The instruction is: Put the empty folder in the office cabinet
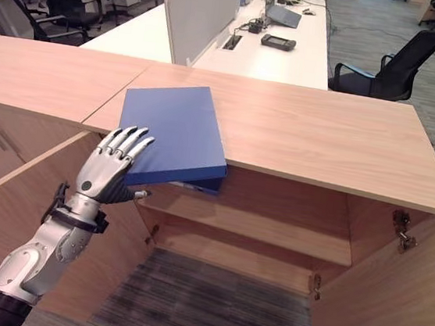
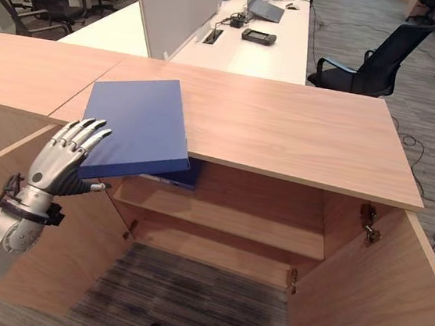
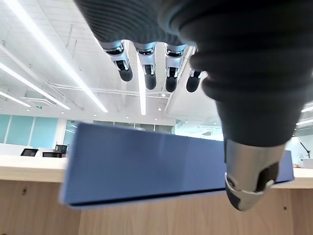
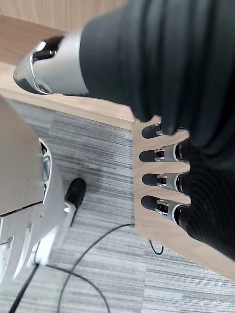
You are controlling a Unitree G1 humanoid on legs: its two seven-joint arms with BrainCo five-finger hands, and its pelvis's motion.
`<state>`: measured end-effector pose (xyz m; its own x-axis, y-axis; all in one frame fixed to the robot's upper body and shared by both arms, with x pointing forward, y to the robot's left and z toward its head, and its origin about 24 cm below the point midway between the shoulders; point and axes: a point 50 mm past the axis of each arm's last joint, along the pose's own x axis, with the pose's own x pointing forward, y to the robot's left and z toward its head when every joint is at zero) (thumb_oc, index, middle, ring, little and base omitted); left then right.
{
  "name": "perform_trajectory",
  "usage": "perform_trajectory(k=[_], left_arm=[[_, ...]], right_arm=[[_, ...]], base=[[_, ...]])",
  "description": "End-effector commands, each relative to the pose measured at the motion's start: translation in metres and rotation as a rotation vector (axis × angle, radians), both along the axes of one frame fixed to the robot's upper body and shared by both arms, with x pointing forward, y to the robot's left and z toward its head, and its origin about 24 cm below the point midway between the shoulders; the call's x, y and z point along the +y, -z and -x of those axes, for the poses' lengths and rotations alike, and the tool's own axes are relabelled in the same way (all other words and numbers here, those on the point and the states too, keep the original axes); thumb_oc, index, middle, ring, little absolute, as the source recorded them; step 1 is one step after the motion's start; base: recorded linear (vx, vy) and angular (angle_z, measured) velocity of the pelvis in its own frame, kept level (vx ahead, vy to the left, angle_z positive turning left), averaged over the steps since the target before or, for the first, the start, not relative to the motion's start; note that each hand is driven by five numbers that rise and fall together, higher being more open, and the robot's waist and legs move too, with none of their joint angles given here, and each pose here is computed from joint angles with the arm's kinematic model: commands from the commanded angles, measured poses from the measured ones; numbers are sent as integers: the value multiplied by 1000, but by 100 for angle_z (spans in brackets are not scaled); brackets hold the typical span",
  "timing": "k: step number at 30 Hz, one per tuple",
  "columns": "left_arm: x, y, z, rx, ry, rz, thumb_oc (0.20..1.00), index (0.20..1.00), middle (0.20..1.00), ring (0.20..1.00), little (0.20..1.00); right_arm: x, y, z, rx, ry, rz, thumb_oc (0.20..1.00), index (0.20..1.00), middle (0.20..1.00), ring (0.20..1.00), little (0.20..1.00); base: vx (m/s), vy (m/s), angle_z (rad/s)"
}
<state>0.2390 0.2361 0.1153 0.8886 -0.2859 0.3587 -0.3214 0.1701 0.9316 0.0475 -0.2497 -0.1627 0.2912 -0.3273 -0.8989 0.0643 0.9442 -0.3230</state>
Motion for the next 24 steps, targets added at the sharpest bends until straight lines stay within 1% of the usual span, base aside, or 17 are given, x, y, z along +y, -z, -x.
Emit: perform_trajectory(k=[1,24], left_arm=[[-3,-28,-15,-118,23,-73,1000,1000,1000,1000,1000],[-7,-17,-26,-72,8,-108,1000,1000,1000,1000,1000]], right_arm=[[-11,-5,-19,-32,7,37,1000,1000,1000,1000,1000],[-13,-5,-18,-17,12,43,1000,1000,1000,1000,1000]], base=[[-2,5,-6],[3,3,-2]])
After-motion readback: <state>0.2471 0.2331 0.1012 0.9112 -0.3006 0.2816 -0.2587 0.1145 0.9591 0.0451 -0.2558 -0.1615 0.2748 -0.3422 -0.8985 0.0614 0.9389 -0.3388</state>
